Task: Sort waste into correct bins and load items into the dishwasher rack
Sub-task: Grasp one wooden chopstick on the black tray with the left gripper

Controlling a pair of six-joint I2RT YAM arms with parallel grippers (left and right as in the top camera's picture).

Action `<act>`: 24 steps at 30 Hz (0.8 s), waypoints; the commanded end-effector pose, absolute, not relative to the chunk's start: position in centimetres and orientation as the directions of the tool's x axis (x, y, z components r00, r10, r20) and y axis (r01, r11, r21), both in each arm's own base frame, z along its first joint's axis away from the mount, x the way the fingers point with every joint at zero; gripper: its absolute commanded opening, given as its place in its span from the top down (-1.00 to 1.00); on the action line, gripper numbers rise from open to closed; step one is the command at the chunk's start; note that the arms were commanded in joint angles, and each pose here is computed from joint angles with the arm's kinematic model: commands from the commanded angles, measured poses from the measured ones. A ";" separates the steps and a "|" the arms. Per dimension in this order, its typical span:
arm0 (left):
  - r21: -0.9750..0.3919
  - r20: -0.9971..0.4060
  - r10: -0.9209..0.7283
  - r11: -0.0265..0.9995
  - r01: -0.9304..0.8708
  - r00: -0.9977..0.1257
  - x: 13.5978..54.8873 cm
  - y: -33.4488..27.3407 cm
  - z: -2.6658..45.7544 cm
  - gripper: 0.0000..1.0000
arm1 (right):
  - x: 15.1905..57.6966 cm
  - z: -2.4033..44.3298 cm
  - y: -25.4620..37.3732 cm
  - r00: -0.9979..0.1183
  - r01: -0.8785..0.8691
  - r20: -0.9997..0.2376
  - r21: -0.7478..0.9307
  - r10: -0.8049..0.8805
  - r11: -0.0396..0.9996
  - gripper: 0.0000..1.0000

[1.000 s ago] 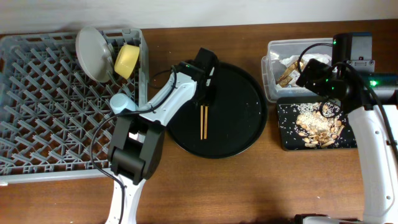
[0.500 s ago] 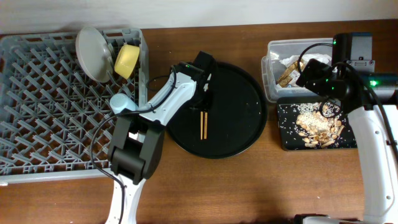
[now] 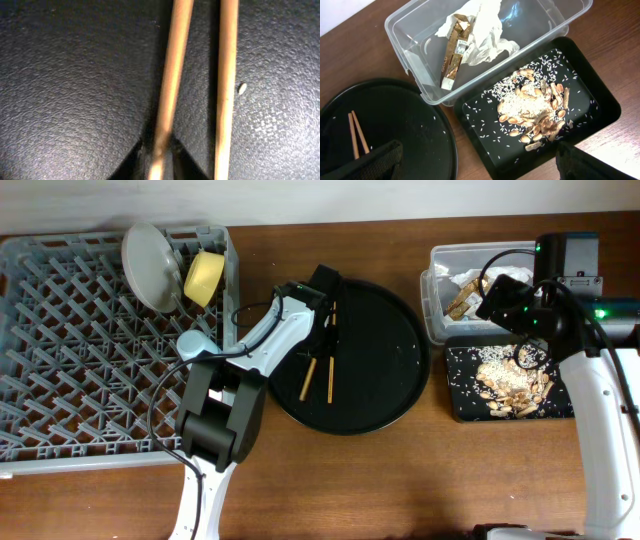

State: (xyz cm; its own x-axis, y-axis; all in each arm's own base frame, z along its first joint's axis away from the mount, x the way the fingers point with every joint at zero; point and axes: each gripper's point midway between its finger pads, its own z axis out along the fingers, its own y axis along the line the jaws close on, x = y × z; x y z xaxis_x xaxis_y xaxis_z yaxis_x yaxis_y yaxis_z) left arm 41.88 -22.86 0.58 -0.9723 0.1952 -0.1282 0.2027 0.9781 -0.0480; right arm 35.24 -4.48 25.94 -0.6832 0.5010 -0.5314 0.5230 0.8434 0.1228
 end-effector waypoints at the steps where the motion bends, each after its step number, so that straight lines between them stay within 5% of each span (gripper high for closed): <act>1: -0.049 -0.084 0.207 0.976 0.211 -0.975 41.0 -23.5 -1.6 0.80 | 35.3 26.2 -5.0 -0.668 0.542 -0.541 0.117 0.511 0.832 -0.97; 10: -0.066 -0.090 0.210 0.974 0.216 -0.974 41.4 -23.9 -0.2 0.88 | 35.3 26.2 -5.0 -0.668 0.542 -0.541 0.117 0.511 0.832 -0.97; 24: 0.083 -0.204 0.168 0.985 0.154 -0.965 45.4 -17.1 15.4 0.99 | 35.3 26.2 -5.0 -0.668 0.542 -0.541 0.117 0.511 0.832 -0.97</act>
